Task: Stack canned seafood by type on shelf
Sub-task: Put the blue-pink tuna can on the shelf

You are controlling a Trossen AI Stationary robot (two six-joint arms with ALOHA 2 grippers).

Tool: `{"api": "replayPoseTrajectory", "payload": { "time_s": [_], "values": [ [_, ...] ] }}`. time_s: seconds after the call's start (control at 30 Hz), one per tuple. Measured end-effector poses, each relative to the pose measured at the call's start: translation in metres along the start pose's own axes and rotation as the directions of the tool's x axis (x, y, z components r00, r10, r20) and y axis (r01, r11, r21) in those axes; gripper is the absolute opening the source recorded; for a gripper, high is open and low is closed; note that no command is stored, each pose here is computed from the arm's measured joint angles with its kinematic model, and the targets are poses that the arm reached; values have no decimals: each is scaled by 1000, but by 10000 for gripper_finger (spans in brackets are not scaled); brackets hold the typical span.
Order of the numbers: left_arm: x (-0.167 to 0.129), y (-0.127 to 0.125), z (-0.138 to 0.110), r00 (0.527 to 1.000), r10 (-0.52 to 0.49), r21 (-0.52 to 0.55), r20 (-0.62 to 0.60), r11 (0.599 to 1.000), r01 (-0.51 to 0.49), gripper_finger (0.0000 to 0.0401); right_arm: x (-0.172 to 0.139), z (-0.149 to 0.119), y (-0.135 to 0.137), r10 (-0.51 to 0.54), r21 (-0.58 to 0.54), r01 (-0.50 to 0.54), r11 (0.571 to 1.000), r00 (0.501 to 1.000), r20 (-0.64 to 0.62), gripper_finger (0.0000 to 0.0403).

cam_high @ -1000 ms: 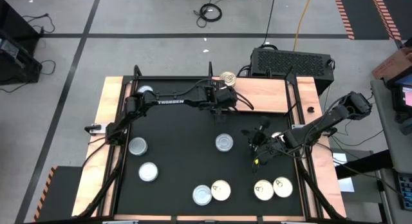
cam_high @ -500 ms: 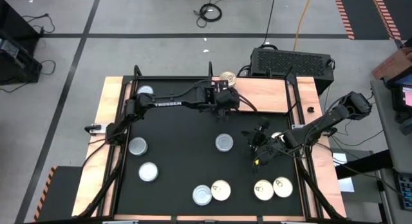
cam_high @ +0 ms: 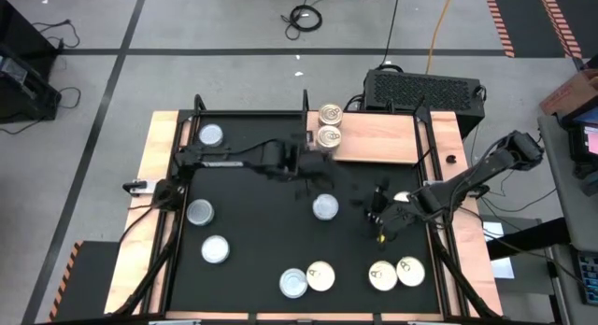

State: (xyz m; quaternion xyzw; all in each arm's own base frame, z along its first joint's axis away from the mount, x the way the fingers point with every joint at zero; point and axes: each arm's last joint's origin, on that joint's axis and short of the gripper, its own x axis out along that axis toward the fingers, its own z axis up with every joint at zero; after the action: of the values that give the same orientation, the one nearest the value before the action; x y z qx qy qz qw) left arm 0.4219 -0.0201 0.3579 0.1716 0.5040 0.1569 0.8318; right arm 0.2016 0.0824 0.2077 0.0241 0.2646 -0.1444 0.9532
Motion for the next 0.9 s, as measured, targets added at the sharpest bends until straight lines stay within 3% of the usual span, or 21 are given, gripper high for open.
{"api": "replayPoseTrajectory", "payload": {
  "time_s": [0.17, 0.37, 0.5, 0.6, 0.67, 0.77, 0.83, 0.9],
  "values": [
    [-30, -38, -13, 992, 118, 38, 39, 992, -120, 42, -9, -4, 18, 92, 50, -93, 994, 995, 26, 0],
    [-25, -69, -57, 970, 232, -17, 67, 973, -231, 42, -25, -7, 45, 242, 82, -250, 965, 965, 99, 0],
    [-8, -74, -97, 971, 186, -139, 148, 976, -165, 42, -40, -7, 59, 339, 96, -355, 930, 929, 151, 0],
    [12, -74, -119, 951, 73, -228, 299, 974, -3, 42, -49, -6, 66, 402, 126, -423, 898, 902, 158, 0],
    [24, -75, -125, 872, -43, -232, 488, 957, 177, 42, -55, -3, 71, 430, 154, -449, 880, 892, 142, 0],
    [39, -80, -130, 628, -167, -130, 760, 908, 398, 42, -66, 8, 78, 492, 201, -498, 843, 867, 82, 0],
    [45, -81, -132, 473, -169, -82, 865, 882, 464, 42, -76, 19, 82, 514, 234, -508, 829, 857, 39, 0],
    [50, -83, -134, 397, -143, -70, 907, 877, 474, 42, -84, 31, 87, 511, 251, -492, 834, 859, -15, 0]
  ]
}}
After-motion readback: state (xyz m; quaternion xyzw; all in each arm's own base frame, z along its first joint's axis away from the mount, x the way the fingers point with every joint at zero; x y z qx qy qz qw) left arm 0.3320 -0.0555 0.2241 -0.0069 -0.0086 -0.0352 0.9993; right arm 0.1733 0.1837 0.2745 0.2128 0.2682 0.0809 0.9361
